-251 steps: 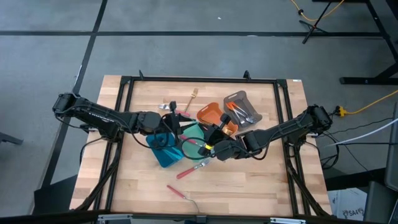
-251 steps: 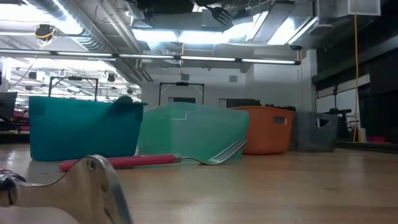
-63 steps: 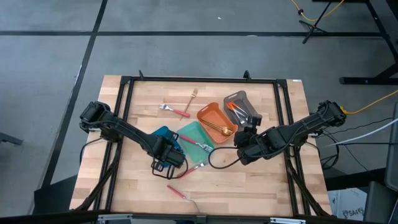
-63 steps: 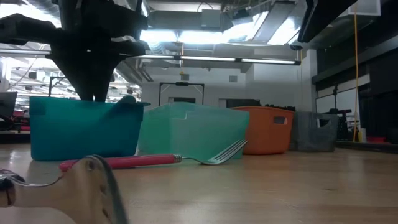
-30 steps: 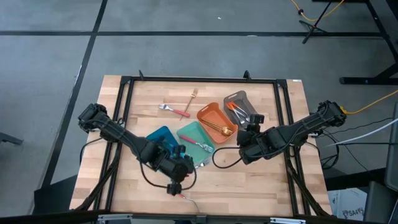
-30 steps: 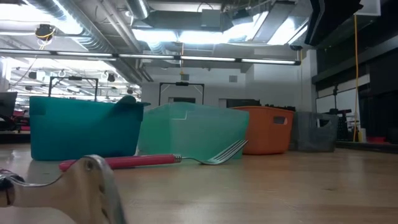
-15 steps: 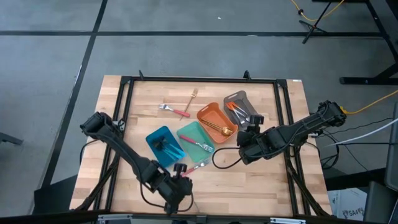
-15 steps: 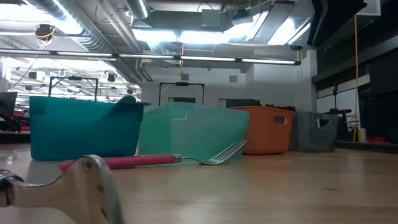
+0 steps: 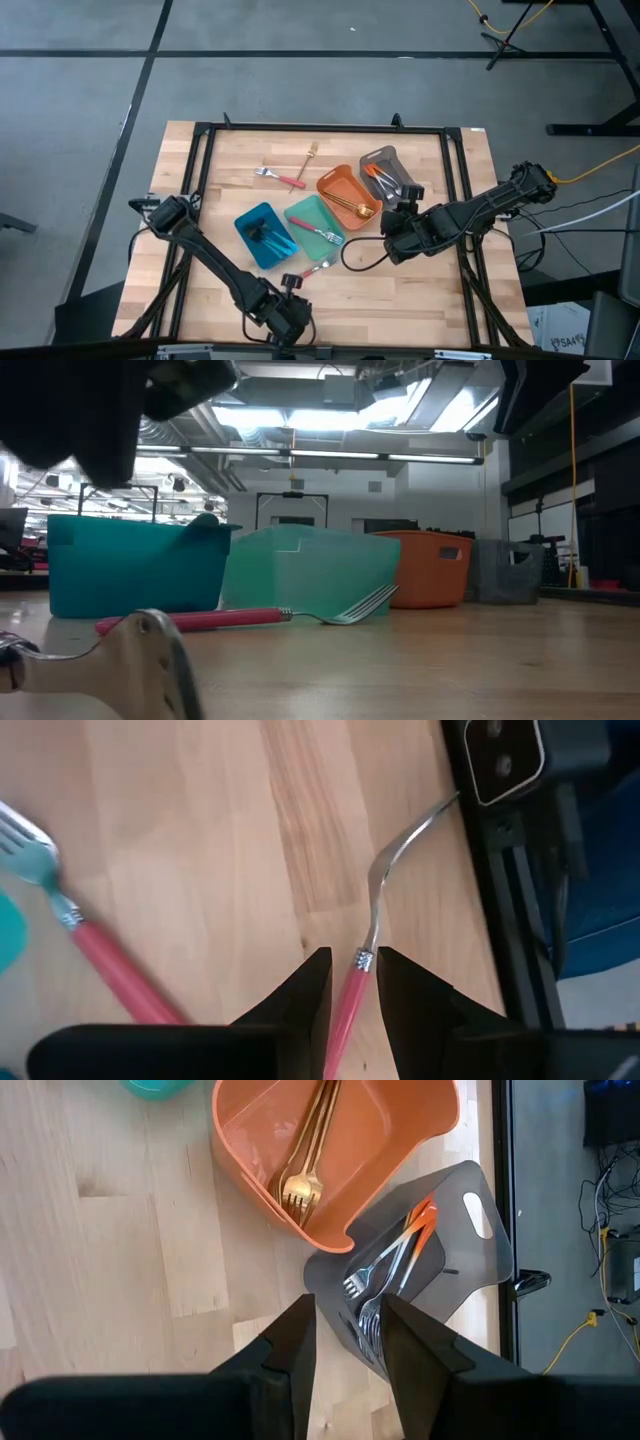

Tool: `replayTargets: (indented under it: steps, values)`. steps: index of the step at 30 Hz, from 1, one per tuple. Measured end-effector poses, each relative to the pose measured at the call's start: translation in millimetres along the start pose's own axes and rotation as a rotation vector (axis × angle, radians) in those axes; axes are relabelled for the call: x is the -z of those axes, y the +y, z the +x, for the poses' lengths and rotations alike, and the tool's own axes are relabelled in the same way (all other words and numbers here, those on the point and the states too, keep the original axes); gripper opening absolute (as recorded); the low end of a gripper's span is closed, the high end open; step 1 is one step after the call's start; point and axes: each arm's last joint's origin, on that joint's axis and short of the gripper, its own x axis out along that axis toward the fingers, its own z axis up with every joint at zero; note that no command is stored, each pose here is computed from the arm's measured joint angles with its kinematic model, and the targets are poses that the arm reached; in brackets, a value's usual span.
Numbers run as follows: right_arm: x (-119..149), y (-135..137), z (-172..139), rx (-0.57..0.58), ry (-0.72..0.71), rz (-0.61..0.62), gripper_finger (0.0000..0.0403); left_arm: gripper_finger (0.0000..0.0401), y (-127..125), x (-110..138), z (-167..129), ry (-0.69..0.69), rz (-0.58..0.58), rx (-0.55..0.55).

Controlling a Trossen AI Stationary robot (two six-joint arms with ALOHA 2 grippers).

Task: Sort silverware by color (type)
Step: Put the pink fork into the green bin

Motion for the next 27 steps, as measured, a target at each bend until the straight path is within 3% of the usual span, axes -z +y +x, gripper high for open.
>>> replayTargets:
  steps: [27]
  values:
    - [-2, 1, 0, -0.008, -0.015, 0.009, 0.0106, 0.0077, -8, 5, 25, 0.008, 0.018, -0.003]
